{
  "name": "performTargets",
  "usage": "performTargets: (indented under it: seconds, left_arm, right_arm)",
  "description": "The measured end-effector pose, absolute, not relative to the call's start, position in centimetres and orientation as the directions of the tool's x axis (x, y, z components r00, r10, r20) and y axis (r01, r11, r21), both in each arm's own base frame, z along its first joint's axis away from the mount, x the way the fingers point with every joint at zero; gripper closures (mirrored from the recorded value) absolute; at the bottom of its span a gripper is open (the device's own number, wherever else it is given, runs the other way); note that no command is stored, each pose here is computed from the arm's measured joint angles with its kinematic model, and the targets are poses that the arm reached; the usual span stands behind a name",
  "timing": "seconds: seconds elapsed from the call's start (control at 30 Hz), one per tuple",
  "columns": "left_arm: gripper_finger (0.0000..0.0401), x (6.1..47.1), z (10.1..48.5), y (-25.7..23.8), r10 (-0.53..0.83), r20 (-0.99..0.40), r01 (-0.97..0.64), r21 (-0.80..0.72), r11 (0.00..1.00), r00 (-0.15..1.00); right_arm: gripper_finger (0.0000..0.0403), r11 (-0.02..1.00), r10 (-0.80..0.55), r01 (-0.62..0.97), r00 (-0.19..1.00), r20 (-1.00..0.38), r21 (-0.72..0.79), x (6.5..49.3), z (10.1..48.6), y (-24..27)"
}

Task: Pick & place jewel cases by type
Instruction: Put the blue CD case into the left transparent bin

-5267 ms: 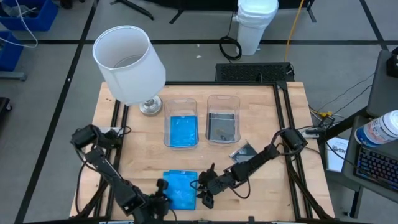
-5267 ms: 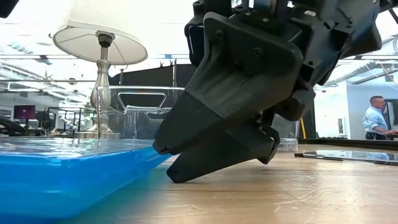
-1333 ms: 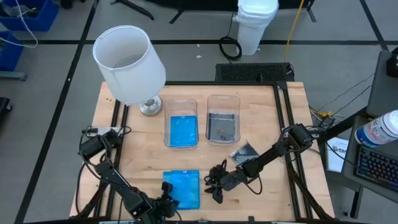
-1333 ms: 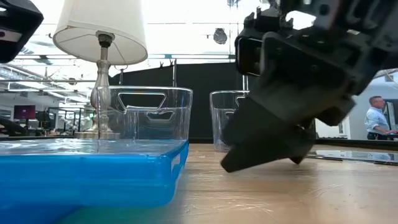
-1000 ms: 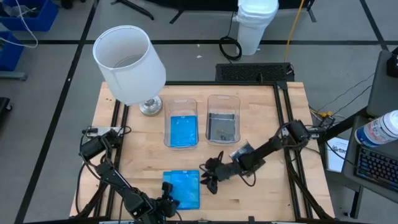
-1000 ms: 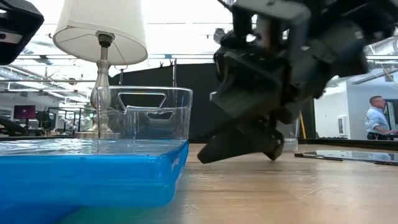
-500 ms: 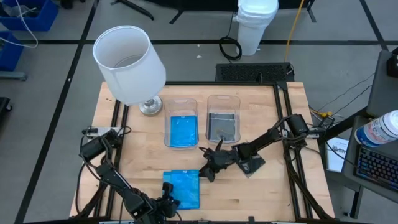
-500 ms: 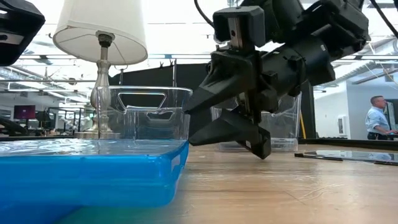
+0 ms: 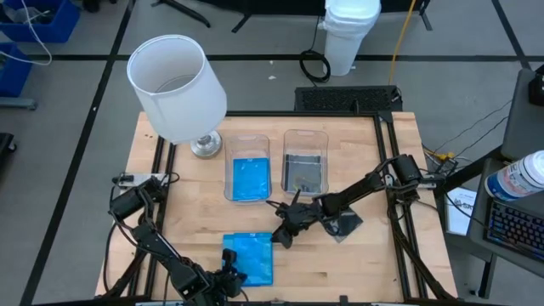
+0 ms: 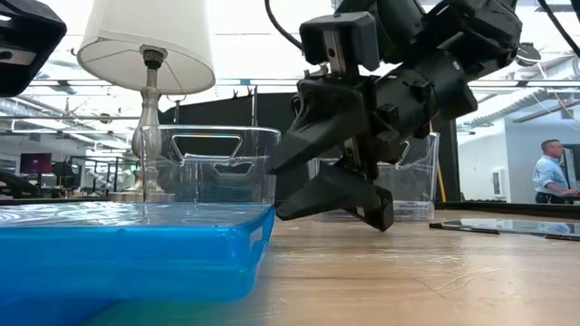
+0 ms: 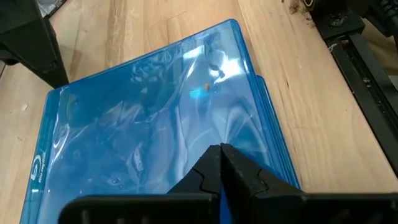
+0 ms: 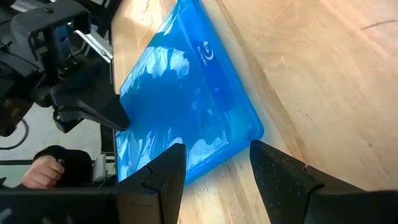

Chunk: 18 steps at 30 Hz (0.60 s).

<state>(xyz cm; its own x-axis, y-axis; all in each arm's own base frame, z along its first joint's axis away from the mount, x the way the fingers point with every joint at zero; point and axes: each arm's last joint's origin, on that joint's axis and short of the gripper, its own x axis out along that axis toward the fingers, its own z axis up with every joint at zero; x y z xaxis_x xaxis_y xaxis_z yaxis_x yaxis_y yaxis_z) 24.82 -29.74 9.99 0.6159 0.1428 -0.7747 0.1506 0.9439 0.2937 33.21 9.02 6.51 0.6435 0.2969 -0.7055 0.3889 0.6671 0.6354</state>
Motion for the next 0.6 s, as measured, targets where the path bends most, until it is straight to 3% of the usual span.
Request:
performTargets:
  seconds: [0.23, 0.6]
  left_arm:
    - [0.0386, 24.9, 10.0, -29.7, 0.144, -0.774, 0.149, 0.294, 0.944, 0.617]
    - [0.0385, 24.9, 10.0, -29.7, 0.143, -0.773, 0.151, 0.295, 0.943, 0.618]
  right_arm:
    - [0.0231, 0.748, 0.204, 0.443, 0.555, -0.806, 0.494, 33.9, 6.8, 8.9]
    - [0.0231, 0.748, 0.28, 0.339, 0.619, -0.734, 0.57, 35.9, 8.4, 8.5]
